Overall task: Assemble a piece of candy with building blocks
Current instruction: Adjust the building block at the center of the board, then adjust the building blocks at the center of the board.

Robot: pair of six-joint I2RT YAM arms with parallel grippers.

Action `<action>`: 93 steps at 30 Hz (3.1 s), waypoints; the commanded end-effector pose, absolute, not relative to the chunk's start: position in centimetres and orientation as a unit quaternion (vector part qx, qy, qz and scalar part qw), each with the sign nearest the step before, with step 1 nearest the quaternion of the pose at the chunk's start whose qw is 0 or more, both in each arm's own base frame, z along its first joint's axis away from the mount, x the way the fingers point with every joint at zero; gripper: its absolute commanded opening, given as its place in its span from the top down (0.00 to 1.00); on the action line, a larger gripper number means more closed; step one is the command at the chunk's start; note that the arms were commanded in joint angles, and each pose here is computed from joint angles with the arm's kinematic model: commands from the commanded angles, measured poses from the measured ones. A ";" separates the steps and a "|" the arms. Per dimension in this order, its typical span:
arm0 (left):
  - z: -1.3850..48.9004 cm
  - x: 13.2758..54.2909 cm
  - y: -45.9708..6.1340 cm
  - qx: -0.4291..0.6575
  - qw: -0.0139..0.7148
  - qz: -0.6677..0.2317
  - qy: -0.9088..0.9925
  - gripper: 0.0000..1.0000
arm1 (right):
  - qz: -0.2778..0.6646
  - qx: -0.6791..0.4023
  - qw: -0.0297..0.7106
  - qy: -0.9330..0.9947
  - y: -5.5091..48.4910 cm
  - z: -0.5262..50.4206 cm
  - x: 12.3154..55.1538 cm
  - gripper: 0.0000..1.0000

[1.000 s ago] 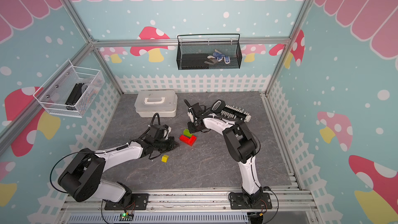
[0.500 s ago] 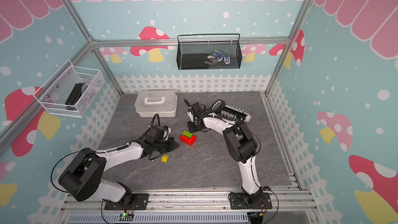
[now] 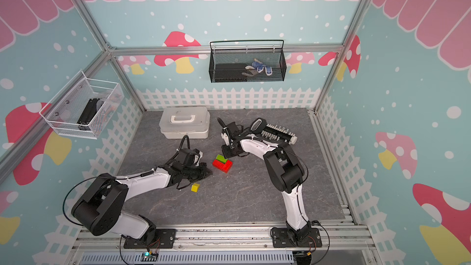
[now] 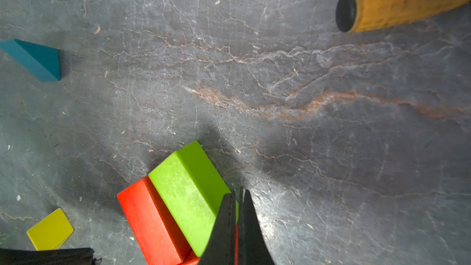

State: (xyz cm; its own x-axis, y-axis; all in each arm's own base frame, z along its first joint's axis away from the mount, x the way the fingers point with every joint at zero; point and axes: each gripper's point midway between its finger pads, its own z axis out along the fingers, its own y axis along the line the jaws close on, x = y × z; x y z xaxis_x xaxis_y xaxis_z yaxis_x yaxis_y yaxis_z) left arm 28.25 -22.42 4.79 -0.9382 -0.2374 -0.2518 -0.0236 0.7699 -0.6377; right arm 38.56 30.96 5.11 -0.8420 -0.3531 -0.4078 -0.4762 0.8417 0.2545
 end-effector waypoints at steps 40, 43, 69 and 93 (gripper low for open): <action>10.3 36.9 -16.8 -0.077 0.226 -0.327 0.914 1.00 | 0.138 -0.157 0.229 0.951 25.5 8.0 34.0 1.00; 9.7 38.1 -17.6 -0.071 0.214 -0.334 0.915 1.00 | 0.159 -0.143 0.217 0.952 25.5 6.6 32.7 1.00; 3.2 40.2 -22.2 -0.061 0.176 -0.334 0.924 1.00 | 0.214 -0.142 0.187 0.948 29.1 3.1 32.5 1.00; 3.7 40.0 -22.5 -0.060 0.176 -0.341 0.921 1.00 | 0.212 -0.154 0.180 0.948 29.9 2.9 32.4 1.00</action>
State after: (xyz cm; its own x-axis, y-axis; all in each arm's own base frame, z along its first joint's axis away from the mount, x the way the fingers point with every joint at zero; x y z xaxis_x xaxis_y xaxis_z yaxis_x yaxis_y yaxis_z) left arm 39.42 -22.13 2.76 -0.9374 -0.2226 -0.2679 -0.0014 0.7715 -0.6362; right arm 32.25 29.23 2.67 -0.8891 -0.2122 -0.4056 -0.3630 0.8666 0.3425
